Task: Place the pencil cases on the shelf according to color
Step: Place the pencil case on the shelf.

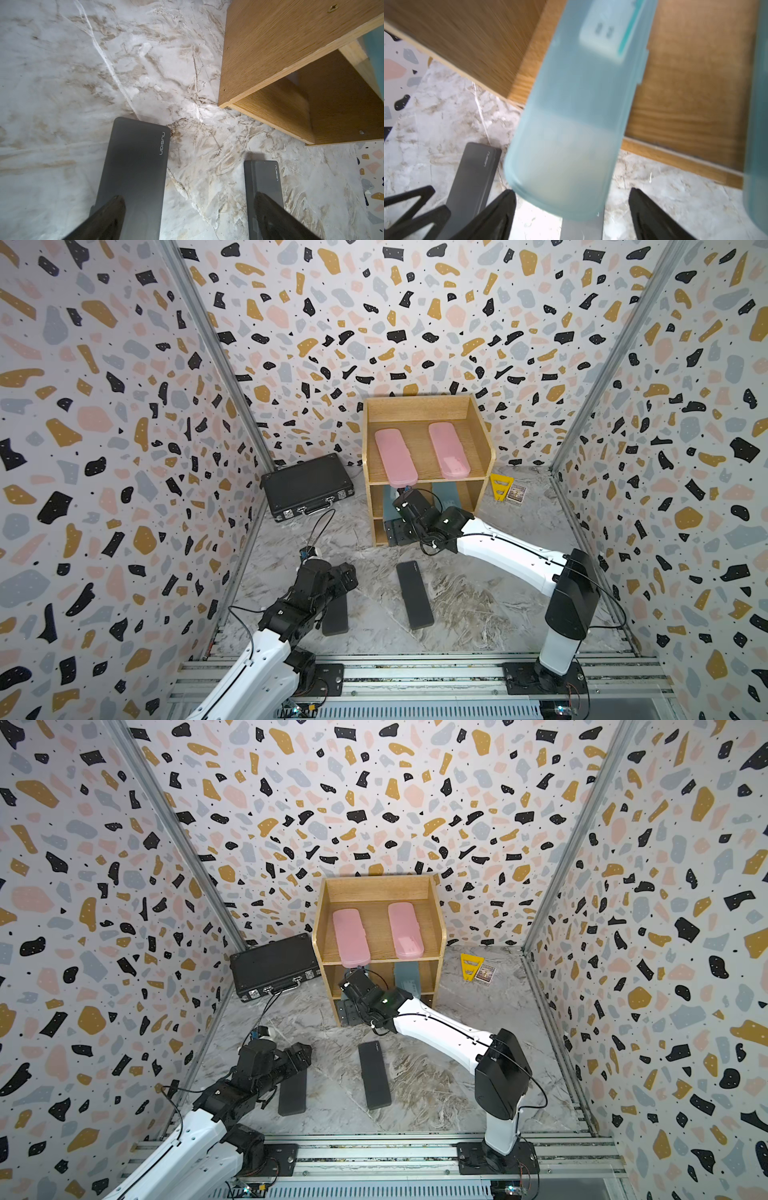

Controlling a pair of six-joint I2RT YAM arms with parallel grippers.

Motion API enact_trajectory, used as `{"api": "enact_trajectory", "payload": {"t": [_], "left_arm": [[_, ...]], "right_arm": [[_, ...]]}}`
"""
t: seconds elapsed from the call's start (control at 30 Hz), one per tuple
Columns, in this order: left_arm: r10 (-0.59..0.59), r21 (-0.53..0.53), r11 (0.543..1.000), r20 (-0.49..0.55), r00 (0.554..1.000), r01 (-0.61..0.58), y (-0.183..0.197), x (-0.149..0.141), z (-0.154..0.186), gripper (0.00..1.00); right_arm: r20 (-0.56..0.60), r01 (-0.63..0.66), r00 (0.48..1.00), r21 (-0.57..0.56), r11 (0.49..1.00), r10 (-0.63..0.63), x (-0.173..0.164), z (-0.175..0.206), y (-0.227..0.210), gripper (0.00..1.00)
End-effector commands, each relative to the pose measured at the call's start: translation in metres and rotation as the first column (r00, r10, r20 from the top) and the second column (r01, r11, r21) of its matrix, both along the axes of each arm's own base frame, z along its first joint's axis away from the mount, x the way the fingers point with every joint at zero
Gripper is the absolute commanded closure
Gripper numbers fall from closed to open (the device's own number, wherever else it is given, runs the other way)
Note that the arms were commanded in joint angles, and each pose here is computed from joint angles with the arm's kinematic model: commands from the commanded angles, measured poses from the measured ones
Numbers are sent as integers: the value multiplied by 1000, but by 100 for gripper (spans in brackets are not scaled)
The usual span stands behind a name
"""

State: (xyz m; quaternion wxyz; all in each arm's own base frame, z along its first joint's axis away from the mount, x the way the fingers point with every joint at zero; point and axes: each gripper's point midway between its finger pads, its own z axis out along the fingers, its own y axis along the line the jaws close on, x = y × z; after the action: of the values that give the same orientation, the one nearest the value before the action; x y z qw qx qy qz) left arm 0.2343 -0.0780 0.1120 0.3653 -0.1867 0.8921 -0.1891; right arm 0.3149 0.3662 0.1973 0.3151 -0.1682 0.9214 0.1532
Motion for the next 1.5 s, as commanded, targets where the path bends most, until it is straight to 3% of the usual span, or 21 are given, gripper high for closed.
{"api": "enact_trajectory", "payload": {"t": [0.0, 0.4, 0.7, 0.9, 1.0, 1.2, 1.47], "left_arm": [[-20, -3, 1000, 14, 1000, 20, -2, 0, 0, 0], [-22, 5, 1000, 11, 1000, 22, 0, -4, 3, 0], [-35, 0, 999, 26, 999, 35, -1, -6, 7, 0], [-33, -5, 999, 22, 999, 34, -2, -5, 4, 0], [-26, -15, 1000, 27, 999, 27, -2, -4, 2, 0], [-47, -22, 999, -4, 999, 47, -7, -2, -2, 0], [-60, -17, 998, -17, 998, 60, -9, -3, -6, 0]], "right_arm": [[-35, -9, 999, 56, 998, 11, -14, 21, -5, 9], [-113, -18, 993, 33, 999, 21, -25, 0, -8, 14], [-57, -12, 998, 50, 999, 15, -46, -2, -25, 34], [-13, -33, 999, 161, 986, 36, -51, -1, -17, 58], [-17, -56, 998, 193, 980, 61, -48, -4, -5, 58], [-18, -37, 999, 236, 971, 42, -30, -9, 2, 68], [3, -30, 1000, 314, 949, 31, -13, -2, 12, 68]]}}
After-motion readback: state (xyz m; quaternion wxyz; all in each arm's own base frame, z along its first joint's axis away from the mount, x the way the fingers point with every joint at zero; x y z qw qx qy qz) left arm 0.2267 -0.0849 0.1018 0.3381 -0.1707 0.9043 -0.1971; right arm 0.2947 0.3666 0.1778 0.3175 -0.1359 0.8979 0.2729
